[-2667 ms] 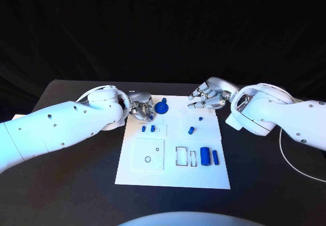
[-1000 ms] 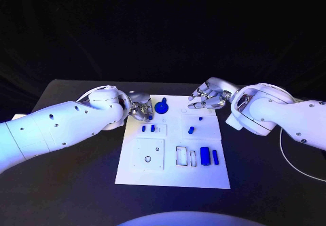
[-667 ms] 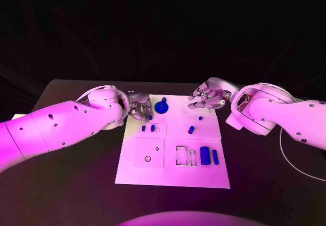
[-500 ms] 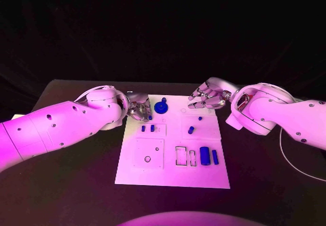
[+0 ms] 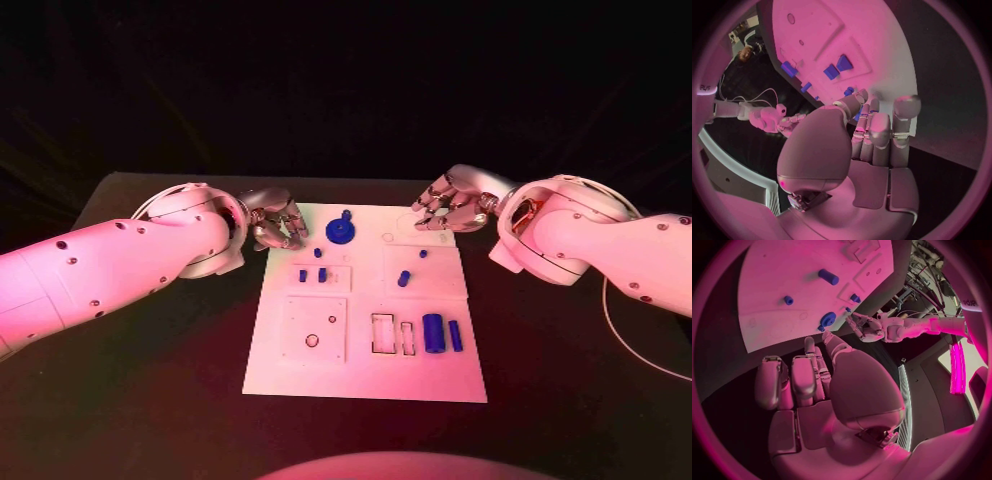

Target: Assemble the parts on the task board

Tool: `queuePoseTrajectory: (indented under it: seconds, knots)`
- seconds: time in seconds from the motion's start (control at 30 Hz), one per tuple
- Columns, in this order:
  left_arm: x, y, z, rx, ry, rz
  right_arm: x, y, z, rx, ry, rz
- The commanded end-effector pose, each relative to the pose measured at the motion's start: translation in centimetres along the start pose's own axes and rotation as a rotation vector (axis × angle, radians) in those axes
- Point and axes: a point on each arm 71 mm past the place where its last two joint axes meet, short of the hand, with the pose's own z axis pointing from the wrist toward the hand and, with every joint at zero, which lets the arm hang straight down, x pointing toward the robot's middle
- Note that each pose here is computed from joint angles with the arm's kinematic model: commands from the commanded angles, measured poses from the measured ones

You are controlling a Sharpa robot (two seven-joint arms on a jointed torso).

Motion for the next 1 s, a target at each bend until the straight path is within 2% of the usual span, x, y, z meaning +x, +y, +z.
queuePoseTrajectory:
  seconds: [0.03,0.07,0.17,0.33,0.47,0.6,1.0]
  knots:
    - [-1.26,0.12,-0.78,0.077,-0.127,-0.459,0.0,0.0,-0.1,-0.026,0.011,-0.221]
    - [-1.39,0.4,-1.14,0.075,-0.144,-0.615,0.0,0.0,-0.2,-0.03,0.013,-0.266]
    - [-1.33,0.83,-1.99,0.069,-0.196,-0.907,0.1,-0.1,-0.3,-0.035,0.019,-0.36]
    - [-1.02,0.97,-2.94,0.078,-0.252,-1.141,0.2,-0.1,-0.4,-0.04,0.019,-0.471]
    - [-0.72,0.96,-3.43,0.078,-0.261,-1.262,0.4,0.1,-0.3,-0.048,0.016,-0.53]
    - [-0.16,0.82,-3.76,0.055,-0.24,-1.401,1.1,0.5,0.0,-0.058,0.022,-0.588]
    - [0.15,0.07,-4.12,0.092,-0.216,-1.47,3.4,0.6,0.5,-0.059,0.096,-0.65]
